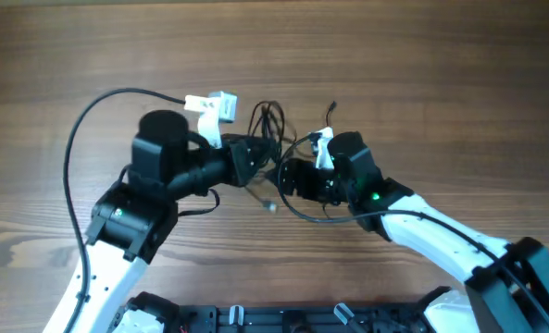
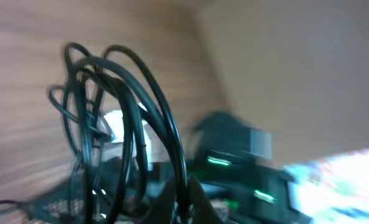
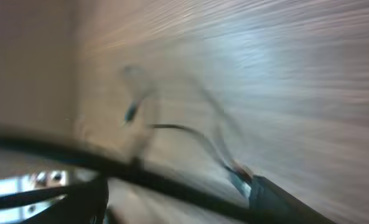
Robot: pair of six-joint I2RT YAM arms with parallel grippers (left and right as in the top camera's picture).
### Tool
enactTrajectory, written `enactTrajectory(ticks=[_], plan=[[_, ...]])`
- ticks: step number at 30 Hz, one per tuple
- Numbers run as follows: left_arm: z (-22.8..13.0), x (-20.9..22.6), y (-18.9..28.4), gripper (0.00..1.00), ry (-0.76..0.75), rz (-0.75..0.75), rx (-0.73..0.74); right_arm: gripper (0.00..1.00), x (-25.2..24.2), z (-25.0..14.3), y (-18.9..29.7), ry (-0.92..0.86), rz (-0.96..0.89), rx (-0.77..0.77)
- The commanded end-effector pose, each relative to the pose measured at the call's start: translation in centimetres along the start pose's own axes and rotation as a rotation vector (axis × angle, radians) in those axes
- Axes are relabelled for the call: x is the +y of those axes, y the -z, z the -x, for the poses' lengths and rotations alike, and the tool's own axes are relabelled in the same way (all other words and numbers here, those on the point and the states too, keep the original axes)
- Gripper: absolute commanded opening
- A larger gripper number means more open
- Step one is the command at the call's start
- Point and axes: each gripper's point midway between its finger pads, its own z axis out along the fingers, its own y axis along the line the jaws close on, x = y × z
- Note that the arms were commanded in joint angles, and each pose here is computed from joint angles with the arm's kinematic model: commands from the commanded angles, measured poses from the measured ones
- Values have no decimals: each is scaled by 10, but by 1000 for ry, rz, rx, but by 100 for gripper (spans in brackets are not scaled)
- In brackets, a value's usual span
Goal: Untangle cables
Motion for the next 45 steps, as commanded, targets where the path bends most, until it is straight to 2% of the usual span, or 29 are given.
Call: enactTrajectory(ticks=[1, 3, 4, 6, 7, 8, 9, 12, 13, 14, 17, 18, 19, 20, 21, 22, 23, 24, 25, 26, 29, 30, 31, 32, 33, 34, 37, 41, 45], plan=[[-13, -56, 38, 4, -81, -271, 84, 76, -28, 31, 8, -23, -84, -108], [-18, -39, 44, 4, -93, -212, 89, 75, -54, 44, 24, -56, -150, -131], [-21, -25, 46, 5, -103, -171, 92, 75, -80, 49, 39, -130, -211, -136], [-20, 2, 45, 18, -113, -60, 80, 75, -89, 52, 58, -64, -167, -90], [-15, 36, 43, 48, -63, 110, 53, 74, -79, 50, 71, 31, -47, -43], [-11, 68, 43, 90, 14, 268, 25, 74, -62, 47, 86, 113, 95, -14], [-8, 85, 42, 100, 83, 339, 9, 74, -53, 46, 95, 143, 170, -8], [-13, 120, 23, 100, 254, 415, 48, 81, -10, 39, 118, 267, 432, 16], [-16, 129, 15, 100, 287, 428, 72, 86, -2, 37, 120, 294, 476, 26], [-21, 137, 8, 100, 316, 439, 101, 96, 4, 34, 121, 315, 507, 38], [-48, 144, -21, 100, 384, 386, 248, 100, 36, 16, 126, 443, 661, 99], [-58, 148, -28, 89, 397, 391, 290, 100, 42, 14, 122, 487, 667, 102], [-68, 153, -35, 61, 406, 412, 327, 100, 42, 14, 117, 490, 645, 98], [-78, 160, -42, 54, 431, 459, 350, 100, 39, 17, 109, 459, 592, 91], [-93, 167, -49, 53, 481, 525, 376, 100, 34, 22, 101, 413, 531, 80], [-104, 168, -56, 61, 518, 554, 399, 100, 32, 23, 98, 398, 509, 74], [-116, 169, -61, 73, 574, 596, 412, 100, 30, 25, 96, 394, 494, 67], [-124, 174, -61, 89, 646, 673, 396, 100, 30, 26, 96, 393, 489, 64], [-130, 184, -52, 100, 768, 811, 321, 100, 30, 26, 96, 396, 490, 64], [-132, 189, -48, 100, 874, 886, 250, 100, 30, 26, 96, 396, 490, 63], [-133, 187, -51, 99, 1150, 936, 110, 100, 29, 26, 96, 403, 488, 60], [-131, 188, -53, 89, 1195, 945, 64, 100, 29, 26, 96, 403, 486, 59], [-128, 189, -55, 87, 1232, 954, 7, 100, 29, 26, 96, 403, 487, 60], [-125, 190, -58, 83, 1243, 956, -48, 99, 29, 26, 96, 400, 486, 61], [-120, 190, -62, 61, 1240, 954, -110, 100, 29, 26, 96, 398, 486, 62], [-114, 190, -66, 54, 1206, 941, -144, 99, 29, 25, 96, 396, 485, 64], [-119, 185, -75, 54, 1150, 940, -148, 100, 28, 25, 96, 393, 485, 66], [-135, 199, -79, 45, 1144, 1004, -122, 100, 28, 25, 95, 390, 484, 67], [-142, 210, -81, 43, 1139, 1043, -121, 99, 27, 24, 95, 382, 481, 72]])
